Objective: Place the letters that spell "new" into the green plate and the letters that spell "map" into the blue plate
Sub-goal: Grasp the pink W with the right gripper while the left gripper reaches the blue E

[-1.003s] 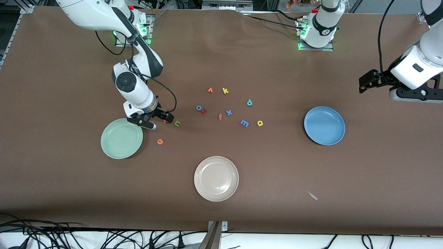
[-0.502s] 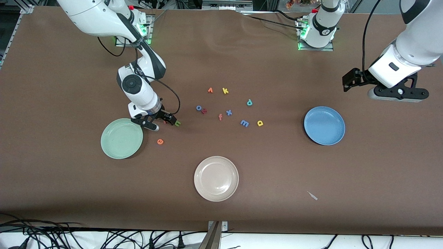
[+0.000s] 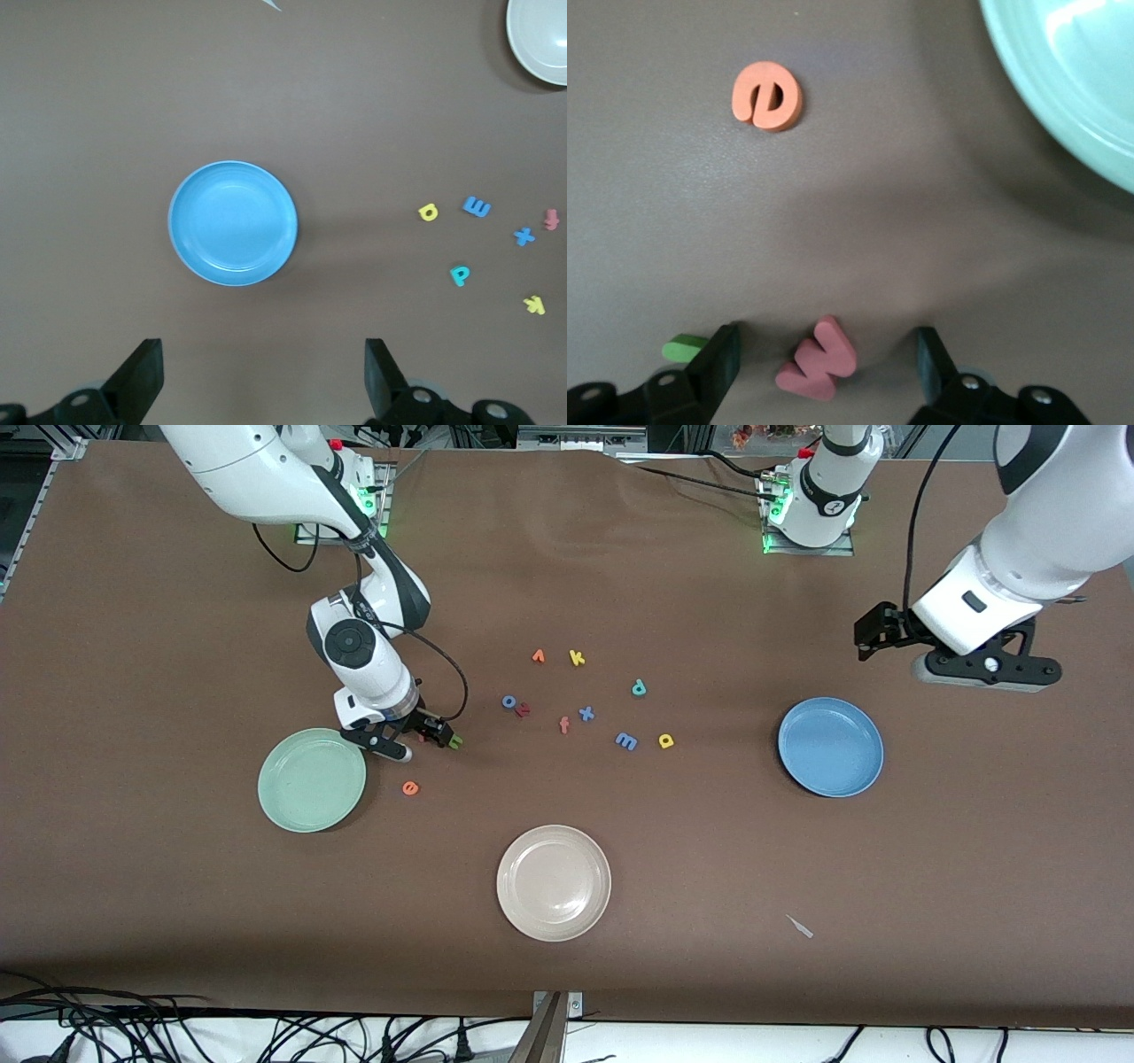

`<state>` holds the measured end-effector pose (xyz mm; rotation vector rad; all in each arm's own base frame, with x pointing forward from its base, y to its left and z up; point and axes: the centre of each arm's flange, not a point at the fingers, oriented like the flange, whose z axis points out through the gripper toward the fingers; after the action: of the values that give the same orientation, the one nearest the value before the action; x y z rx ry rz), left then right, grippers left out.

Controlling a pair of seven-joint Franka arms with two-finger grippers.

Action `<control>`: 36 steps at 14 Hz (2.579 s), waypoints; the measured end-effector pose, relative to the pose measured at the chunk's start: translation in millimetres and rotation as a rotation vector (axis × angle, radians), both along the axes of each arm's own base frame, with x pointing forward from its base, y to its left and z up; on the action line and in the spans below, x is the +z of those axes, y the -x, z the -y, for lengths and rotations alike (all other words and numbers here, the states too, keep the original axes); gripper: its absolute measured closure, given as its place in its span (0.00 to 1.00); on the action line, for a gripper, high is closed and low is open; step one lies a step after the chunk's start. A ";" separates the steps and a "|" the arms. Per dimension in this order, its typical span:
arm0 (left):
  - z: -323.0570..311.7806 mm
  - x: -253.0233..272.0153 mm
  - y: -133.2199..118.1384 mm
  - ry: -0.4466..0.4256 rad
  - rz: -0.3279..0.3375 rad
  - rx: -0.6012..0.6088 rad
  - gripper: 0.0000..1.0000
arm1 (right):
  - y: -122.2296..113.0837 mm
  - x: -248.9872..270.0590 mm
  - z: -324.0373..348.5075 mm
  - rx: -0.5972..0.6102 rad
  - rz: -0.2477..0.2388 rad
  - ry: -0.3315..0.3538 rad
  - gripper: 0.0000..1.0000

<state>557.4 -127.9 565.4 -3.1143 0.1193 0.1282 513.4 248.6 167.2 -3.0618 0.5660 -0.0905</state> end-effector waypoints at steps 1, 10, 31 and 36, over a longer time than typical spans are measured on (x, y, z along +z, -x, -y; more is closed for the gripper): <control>17.2 -7.5 -0.7 0.002 -0.001 0.017 0.00 | 0.2 0.2 -2.1 -0.001 0.004 0.005 0.16; 156.7 -113.5 -13.3 0.076 -0.004 0.237 0.00 | -6.8 6.3 -4.3 -0.005 0.022 0.001 0.47; 275.3 -352.2 15.4 0.054 0.095 0.798 0.00 | -7.3 6.1 -0.7 -0.190 0.002 0.005 0.36; 285.9 -383.2 25.1 0.034 0.087 0.807 0.06 | -4.3 5.6 0.8 -0.218 -0.034 0.029 0.35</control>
<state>532.2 -413.8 182.2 -2.9742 -1.1346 -0.0029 517.7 247.8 172.8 -3.0230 0.9061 -0.0519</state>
